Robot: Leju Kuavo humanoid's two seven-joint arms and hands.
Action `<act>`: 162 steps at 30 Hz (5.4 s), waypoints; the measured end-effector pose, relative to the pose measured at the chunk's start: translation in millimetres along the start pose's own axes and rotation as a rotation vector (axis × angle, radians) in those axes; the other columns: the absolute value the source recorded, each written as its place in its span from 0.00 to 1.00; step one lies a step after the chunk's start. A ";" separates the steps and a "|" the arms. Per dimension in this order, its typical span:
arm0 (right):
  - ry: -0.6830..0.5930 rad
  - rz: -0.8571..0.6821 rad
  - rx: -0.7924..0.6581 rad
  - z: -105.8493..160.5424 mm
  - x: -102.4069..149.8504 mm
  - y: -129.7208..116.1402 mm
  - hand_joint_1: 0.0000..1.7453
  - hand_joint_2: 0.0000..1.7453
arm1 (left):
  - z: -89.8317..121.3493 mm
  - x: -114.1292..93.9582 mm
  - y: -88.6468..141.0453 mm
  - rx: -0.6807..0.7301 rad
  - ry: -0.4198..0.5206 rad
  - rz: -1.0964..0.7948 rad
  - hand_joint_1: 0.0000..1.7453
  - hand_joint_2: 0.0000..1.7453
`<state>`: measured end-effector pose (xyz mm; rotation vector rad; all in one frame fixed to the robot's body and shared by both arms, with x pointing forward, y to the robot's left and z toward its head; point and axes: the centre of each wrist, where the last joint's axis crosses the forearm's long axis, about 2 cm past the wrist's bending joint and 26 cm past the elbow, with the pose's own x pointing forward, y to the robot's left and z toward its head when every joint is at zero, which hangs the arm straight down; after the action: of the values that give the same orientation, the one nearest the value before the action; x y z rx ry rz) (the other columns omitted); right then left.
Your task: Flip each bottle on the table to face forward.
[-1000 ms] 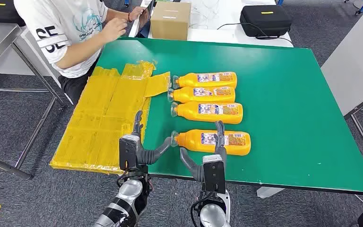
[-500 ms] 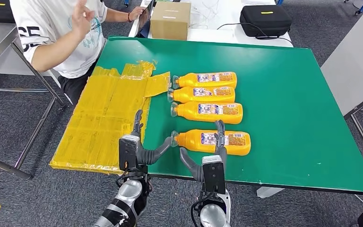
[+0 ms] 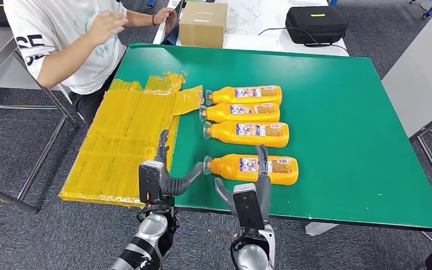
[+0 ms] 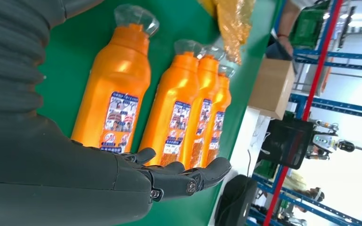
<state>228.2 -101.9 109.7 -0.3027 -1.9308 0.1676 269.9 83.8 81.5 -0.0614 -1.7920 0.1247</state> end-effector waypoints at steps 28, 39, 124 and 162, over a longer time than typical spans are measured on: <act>0.082 0.564 0.114 -40.4 -63.4 -57.1 0.00 1.00 | -1.2 -8.9 23.7 0.002 0.022 0.001 0.00 1.00; 0.167 0.749 0.246 -44.7 -89.0 -65.0 0.00 1.00 | -2.2 -3.3 23.5 -0.053 0.022 0.039 0.00 1.00; -0.018 0.114 0.403 -53.6 -10.7 55.6 1.00 1.00 | -26.5 -2.4 16.0 -0.281 0.123 0.240 0.00 1.00; 0.051 0.262 0.595 -22.6 -26.9 66.5 0.00 1.00 | -19.8 14.5 37.1 -0.233 0.016 0.402 1.00 1.00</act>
<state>267.3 -46.6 76.9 -0.1548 -1.6945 0.8770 285.0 123.2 95.5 -0.5891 -1.7521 0.2004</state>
